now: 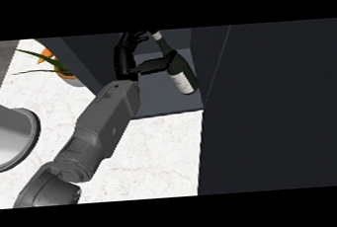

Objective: Pick up the wine, place it into the cabinet and close the cabinet

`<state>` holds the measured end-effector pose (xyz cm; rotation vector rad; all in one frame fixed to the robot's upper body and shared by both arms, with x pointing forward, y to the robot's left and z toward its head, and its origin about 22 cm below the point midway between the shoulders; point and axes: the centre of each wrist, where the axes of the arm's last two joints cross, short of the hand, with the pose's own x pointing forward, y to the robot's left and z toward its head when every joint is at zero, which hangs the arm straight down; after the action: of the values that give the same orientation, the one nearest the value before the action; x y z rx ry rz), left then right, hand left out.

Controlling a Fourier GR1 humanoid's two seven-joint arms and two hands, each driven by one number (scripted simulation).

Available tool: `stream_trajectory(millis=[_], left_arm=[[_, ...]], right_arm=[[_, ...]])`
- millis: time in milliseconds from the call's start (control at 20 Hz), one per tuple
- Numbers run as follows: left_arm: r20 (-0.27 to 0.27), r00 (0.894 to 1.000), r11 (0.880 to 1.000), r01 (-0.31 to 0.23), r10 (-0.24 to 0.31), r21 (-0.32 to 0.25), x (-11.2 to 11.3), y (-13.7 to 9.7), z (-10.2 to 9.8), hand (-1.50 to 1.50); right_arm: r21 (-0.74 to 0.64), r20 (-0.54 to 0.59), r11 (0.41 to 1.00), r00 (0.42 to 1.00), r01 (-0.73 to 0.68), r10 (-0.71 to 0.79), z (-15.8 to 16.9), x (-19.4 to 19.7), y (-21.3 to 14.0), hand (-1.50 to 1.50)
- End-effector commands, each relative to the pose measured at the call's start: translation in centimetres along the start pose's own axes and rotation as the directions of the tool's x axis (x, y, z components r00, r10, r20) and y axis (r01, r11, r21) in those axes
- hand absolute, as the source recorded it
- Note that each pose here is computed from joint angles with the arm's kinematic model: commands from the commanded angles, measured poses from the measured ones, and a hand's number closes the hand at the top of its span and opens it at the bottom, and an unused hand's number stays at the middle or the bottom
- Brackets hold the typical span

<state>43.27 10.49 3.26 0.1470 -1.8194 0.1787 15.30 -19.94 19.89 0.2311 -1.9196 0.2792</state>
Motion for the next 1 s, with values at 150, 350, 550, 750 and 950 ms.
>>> stream_trajectory(millis=[150, 350, 550, 750, 950], left_arm=[[-0.016, 0.995, 0.995, 0.098, -0.098, 0.001, -1.9, 2.7, 0.6, -1.5], [-0.017, 0.991, 0.991, 0.132, -0.131, 0.013, -2.7, 3.2, 1.2, -1.5], [0.0, 0.993, 0.992, 0.12, -0.12, 0.034, -1.4, 1.4, 0.7, -1.5], [0.018, 0.996, 0.995, 0.087, -0.088, 0.043, -2.6, 2.9, 1.3, -1.5], [0.017, 0.998, 0.998, 0.062, -0.063, 0.012, -2.7, 4.0, 1.1, -1.5]], right_arm=[[-0.018, 0.017, 1.0, 1.0, 0.018, -0.018, 1.0, 0.8, 0.0, -1.5], [0.018, 0.021, 1.0, 1.0, 0.012, -0.013, 1.0, 0.6, -0.1, -1.5], [0.006, 0.036, 1.0, 0.999, 0.012, -0.012, 0.0, 0.3, -0.1, -1.5], [0.017, 0.024, 1.0, 1.0, 0.013, -0.013, 1.0, 0.9, 0.8, -1.5], [0.008, 0.04, 1.0, 0.999, 0.006, -0.006, -0.1, 0.6, -0.4, -1.5]])
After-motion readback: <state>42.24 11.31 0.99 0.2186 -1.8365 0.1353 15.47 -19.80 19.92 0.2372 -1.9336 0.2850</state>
